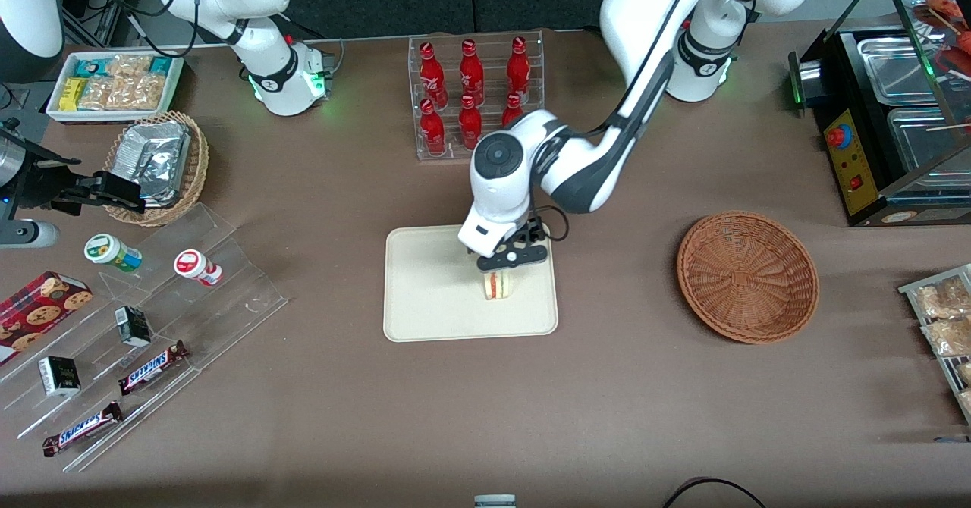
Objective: Place sandwich from basket to tray
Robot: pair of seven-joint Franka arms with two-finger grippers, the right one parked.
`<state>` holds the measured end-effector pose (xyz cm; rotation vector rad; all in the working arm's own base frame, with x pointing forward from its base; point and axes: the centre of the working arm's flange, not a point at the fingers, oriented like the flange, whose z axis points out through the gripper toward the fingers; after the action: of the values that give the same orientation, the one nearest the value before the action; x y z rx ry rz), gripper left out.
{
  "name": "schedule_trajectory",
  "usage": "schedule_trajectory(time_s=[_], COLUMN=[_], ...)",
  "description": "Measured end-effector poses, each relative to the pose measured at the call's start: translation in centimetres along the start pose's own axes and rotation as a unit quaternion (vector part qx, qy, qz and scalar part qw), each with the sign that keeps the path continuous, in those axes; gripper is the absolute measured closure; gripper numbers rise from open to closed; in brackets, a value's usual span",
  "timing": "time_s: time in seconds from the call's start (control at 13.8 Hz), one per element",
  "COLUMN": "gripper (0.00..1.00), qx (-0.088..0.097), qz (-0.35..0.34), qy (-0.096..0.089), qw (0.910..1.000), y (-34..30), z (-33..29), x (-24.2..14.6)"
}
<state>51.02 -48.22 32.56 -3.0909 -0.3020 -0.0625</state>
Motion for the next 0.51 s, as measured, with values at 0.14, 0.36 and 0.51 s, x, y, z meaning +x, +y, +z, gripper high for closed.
schedule_trajectory(time_s=[0.14, 0.36, 0.51], gripper=[0.00, 0.00, 0.00], qx=[0.020, 0.038, 0.043], qz=[-0.021, -0.067, -0.091], qy=[-0.004, -0.012, -0.011], qw=[0.9996, 0.9970, 0.9949], y=[-2.7, -7.9, -11.0], z=[-5.2, -12.4, -15.9], x=[1.2, 3.7, 5.4])
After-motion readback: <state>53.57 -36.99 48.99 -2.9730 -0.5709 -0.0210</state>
